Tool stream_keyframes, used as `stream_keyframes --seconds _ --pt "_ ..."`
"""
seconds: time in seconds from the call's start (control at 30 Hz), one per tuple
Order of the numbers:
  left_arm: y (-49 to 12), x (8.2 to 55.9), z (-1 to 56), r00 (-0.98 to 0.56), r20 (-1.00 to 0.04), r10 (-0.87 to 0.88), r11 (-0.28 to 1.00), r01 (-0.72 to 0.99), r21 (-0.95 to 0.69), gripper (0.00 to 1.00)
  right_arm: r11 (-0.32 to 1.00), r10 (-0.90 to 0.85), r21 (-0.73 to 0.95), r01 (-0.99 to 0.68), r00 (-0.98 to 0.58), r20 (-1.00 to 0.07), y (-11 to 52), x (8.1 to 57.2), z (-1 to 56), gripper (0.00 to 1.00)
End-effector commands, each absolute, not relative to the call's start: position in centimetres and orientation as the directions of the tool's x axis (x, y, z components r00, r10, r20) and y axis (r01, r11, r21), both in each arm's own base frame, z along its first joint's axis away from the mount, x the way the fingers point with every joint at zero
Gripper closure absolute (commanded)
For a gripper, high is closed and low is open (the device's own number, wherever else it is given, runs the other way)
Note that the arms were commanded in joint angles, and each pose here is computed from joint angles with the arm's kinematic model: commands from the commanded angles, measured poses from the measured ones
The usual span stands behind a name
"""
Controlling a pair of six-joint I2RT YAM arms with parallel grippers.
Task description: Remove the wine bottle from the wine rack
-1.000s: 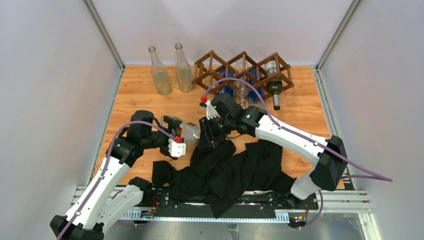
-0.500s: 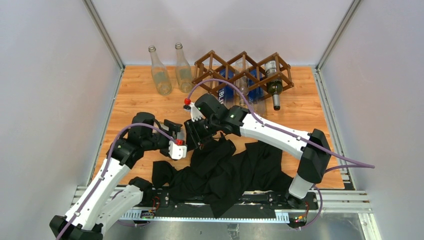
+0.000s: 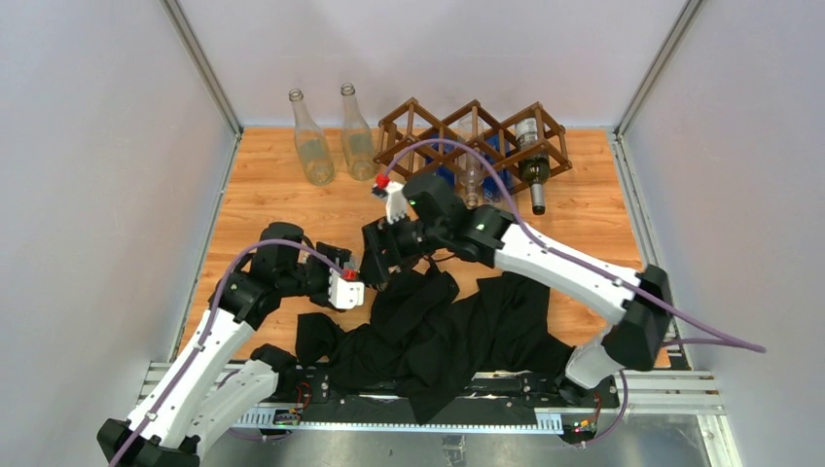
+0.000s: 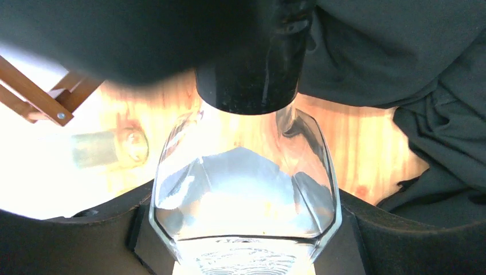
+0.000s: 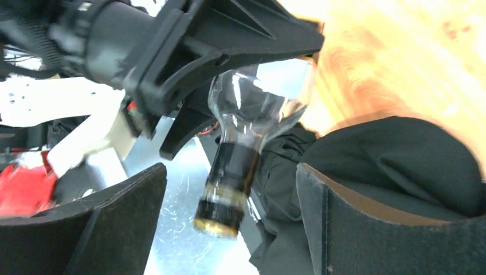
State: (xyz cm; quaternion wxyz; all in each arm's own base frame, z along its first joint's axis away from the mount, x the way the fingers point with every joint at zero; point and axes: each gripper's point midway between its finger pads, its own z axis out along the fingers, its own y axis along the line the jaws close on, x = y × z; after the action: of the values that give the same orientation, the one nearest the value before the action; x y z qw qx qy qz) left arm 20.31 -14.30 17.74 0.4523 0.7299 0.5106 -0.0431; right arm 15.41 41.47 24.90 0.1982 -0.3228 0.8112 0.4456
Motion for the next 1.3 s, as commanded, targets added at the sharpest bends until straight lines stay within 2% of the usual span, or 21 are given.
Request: stream_keyframes --seconds 0.0,0.2,0.43,0.6,0.73,0.97,1.27 --pt "-15.3 21.9 22.0 0.501 -0.558 0.662 0.052 0.712 0.7 1.0 0.392 -0.225 0.534 -0.749 -0.641 -0.734 38.7 17.4 28.9 0.1" --pt "-16.6 23.1 25.9 0.405 -0.698 0.59 0.215 0.755 0.62 1.0 0.433 -0.161 0.465 -0.772 -0.574 -0.803 34.8 18.1 30.0 0.06" --pt "-19.3 22.6 32.0 0.234 -0.904 0.357 0.377 0.849 0.369 1.0 0.454 -0.115 0.362 -0.814 -0.456 -0.882 30.5 17.5 29.1 0.01" --pt "-22.1 20.4 36.3 0.059 -0.987 0.151 0.317 0.943 0.105 1.0 0.399 -0.05 0.293 -0.869 -0.34 -0.939 30.0 16.9 29.2 0.0" --pt "-23.2 19.1 37.8 -0.069 -0.995 0.067 0.259 0.965 -0.05 1.0 0.314 0.001 0.261 -0.913 -0.274 -0.962 31.2 16.5 30.1 0.0" --pt "-23.8 17.2 40.8 -0.143 -0.988 -0.062 0.182 0.971 -0.152 1.0 0.162 0.112 0.287 -0.944 -0.271 -0.956 34.4 16.1 32.1 0.0" --pt "-23.8 15.7 42.2 -0.166 -0.981 -0.096 0.126 0.976 -0.177 1.0 0.026 0.193 0.27 -0.963 -0.26 -0.946 37.4 14.4 33.6 0.0"
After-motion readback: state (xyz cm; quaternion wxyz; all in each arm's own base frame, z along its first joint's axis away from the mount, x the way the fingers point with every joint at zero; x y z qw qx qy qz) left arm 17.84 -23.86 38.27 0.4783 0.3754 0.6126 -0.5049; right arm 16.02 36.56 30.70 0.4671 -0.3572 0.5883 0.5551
